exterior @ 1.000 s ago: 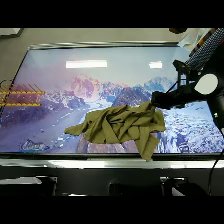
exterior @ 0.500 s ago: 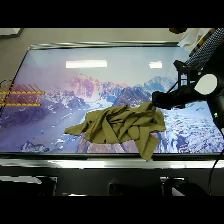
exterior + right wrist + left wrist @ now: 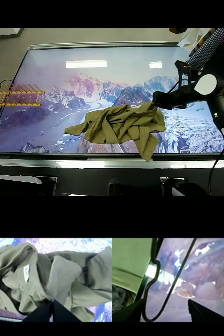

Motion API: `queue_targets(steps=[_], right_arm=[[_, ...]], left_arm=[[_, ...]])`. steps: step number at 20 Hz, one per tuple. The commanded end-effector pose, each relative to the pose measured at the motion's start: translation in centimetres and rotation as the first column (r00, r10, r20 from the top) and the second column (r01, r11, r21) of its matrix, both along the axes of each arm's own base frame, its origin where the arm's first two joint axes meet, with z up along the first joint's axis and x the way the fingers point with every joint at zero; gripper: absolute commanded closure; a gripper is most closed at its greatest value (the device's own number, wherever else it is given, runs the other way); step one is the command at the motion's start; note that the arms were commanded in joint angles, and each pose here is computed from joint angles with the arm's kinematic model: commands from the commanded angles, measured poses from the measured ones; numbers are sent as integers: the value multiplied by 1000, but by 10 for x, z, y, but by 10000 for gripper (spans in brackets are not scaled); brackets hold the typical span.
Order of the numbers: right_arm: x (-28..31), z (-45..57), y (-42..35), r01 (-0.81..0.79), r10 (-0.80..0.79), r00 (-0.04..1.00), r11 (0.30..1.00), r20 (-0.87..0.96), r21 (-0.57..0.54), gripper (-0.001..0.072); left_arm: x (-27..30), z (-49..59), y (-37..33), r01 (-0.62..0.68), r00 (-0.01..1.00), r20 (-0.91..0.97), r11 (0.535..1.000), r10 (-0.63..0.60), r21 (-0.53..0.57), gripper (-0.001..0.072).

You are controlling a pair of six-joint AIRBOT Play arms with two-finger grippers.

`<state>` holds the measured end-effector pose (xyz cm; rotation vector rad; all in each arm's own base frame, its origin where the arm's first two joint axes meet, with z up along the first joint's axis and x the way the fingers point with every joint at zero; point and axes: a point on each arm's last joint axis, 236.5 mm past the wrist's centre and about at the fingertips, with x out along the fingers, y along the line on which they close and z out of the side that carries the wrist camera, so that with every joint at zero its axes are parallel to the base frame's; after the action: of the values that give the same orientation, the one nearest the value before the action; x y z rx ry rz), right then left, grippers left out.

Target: Fold the clothes and pants, and hang the long-sleeved shirts on hangers.

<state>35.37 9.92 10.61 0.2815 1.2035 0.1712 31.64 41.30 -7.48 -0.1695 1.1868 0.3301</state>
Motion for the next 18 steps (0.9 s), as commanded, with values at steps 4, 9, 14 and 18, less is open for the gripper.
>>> queue_targets(steps=[4, 9, 14, 18], right_arm=[[1, -1, -4, 11, -11, 1000, 1000, 0, -15, 685], [1, -2, -7, 13, -13, 1000, 1000, 2, -26, 685], [1, -2, -7, 13, -13, 1000, 1000, 2, -27, 685], [2, -2, -10, 15, -15, 1000, 999, 4, -42, 685]], left_arm=[[5, -24, -16, 24, 999, -31, 998, -26, -63, 109], [8, -31, -21, 33, 999, -38, 997, -36, -74, 109], [10, -36, -24, 13, 999, -42, 996, -17, -92, 114], [7, -38, -29, 19, 998, -55, 993, -25, -115, 532]])
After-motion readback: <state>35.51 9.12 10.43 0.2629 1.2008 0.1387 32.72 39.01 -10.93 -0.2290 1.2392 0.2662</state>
